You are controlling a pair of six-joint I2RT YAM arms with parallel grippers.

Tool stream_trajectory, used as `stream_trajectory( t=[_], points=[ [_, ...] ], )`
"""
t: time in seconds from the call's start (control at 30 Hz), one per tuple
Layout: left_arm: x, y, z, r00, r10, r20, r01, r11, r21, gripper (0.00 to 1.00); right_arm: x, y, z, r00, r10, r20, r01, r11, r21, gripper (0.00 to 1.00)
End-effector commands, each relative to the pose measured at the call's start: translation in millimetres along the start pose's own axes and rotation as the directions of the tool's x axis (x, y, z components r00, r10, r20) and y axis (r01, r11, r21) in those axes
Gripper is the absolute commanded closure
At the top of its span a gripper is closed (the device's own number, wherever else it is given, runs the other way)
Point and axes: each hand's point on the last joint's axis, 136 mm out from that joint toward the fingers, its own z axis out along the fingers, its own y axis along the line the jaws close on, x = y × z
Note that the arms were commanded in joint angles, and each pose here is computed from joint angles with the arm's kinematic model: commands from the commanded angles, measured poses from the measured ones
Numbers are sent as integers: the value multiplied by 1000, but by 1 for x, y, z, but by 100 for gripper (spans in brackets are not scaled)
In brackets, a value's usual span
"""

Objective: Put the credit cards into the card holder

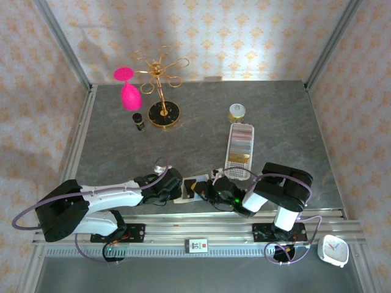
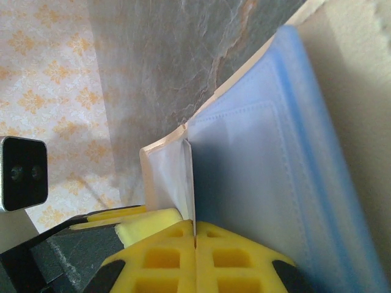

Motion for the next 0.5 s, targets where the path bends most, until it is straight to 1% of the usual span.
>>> stream_trajectory(
  t=[0.0,0.1,0.27,0.33,0.47],
  points=[
    [14,21,5,999,-10,-45,7,998,-62,80,17,8,3,997,-18,-75,16,1000,-27,100],
    [14,22,5,999,-16,-42,13,998,-63,80,18,2,1,997,-31,-76,32,999,7,100],
    [14,22,4,999,-20,-41,17,998,-58,80,5,-16,-10,999,-52,-5,53,992,111,100],
    [14,22,5,999,-20,-42,17,998,-60,80,4,-16,-11,999,-51,0,51,992,113,100],
    [14,23,5,999,-19,-42,17,998,-62,81,10,-14,-4,998,-57,-32,60,992,112,100]
  ],
)
